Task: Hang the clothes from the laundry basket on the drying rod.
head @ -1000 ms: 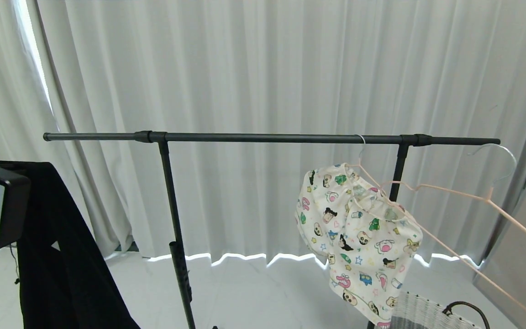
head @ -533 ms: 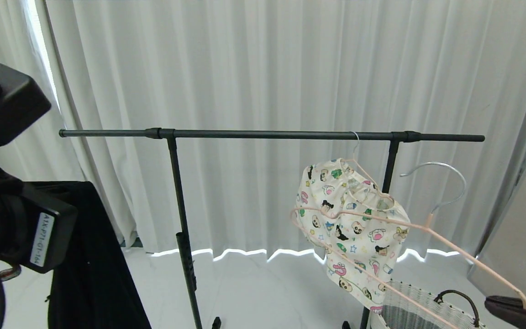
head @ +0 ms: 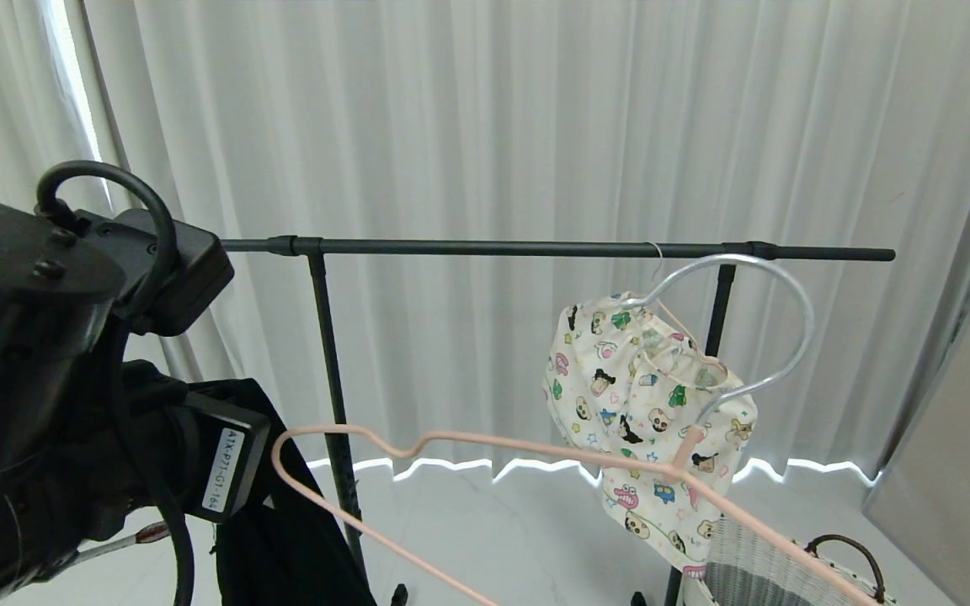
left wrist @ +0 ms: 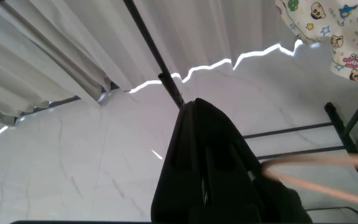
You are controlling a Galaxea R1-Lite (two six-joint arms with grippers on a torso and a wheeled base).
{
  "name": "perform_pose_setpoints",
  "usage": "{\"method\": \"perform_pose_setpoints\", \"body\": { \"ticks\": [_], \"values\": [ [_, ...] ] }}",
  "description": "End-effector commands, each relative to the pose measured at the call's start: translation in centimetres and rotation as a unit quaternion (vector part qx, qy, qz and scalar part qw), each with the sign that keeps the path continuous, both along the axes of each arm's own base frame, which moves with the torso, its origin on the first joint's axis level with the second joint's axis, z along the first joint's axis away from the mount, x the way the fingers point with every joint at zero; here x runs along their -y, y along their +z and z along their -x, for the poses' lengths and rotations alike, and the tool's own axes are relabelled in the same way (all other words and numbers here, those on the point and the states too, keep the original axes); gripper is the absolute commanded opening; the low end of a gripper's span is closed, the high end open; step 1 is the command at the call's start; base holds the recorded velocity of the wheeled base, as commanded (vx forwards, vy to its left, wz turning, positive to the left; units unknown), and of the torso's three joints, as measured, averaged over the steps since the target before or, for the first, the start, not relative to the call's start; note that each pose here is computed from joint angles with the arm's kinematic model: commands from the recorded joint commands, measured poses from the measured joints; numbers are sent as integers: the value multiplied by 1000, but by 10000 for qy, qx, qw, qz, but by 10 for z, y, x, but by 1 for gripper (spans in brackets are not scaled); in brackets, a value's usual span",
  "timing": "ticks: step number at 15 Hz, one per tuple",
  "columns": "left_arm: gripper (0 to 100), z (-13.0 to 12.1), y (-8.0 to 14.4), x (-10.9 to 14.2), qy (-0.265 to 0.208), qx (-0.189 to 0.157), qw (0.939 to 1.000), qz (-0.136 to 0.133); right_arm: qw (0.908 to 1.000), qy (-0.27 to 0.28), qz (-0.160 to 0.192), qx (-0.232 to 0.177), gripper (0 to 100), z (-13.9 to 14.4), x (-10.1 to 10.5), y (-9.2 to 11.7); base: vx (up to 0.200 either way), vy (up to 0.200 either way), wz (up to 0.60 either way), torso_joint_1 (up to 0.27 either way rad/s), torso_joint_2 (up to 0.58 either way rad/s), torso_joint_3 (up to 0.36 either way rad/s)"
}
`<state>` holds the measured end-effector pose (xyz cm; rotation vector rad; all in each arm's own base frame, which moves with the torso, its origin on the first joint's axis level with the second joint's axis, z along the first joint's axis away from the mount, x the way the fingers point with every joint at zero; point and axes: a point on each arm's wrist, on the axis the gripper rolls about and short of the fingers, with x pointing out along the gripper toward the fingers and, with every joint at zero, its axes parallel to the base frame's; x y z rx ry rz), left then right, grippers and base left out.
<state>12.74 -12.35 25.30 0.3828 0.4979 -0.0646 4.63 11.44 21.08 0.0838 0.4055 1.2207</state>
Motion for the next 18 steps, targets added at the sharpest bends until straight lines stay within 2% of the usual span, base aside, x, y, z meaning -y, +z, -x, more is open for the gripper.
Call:
{"method": "perform_pose_setpoints", "body": {
  "ticks": [1, 8, 11, 15, 17, 18],
  "values": [
    [0, -3, -3, 3, 19, -55, 10000, -62, 9996, 44, 240, -106, 0, -4, -13, -7, 0, 0, 0, 0, 0, 0],
    [0, -2, -2, 3, 46, 3, 10000, -72, 9997, 21, 234, -99, 0, -8, -20, -7, 0, 0, 0, 0, 0, 0],
    [0, 4, 1, 8, -171, 35, 9998, -21, 9999, 51, 141, -64, 0, -18, -46, -3, 0, 0, 0, 0, 0, 0],
    [0, 14, 12, 16, -523, 175, 9983, 164, 9996, 74, 254, -111, 0, -25, -67, -11, 0, 0, 0, 0, 0, 0],
    [0, 20, 21, 22, -759, 269, 9963, 305, 9993, 164, 317, -142, 0, -25, -75, -16, 0, 0, 0, 0, 0, 0],
    [0, 27, 29, 29, -1029, 331, 9932, 431, 9988, 267, 365, -170, 0, -23, -84, -21, 0, 0, 0, 0, 0, 0]
  ]
}}
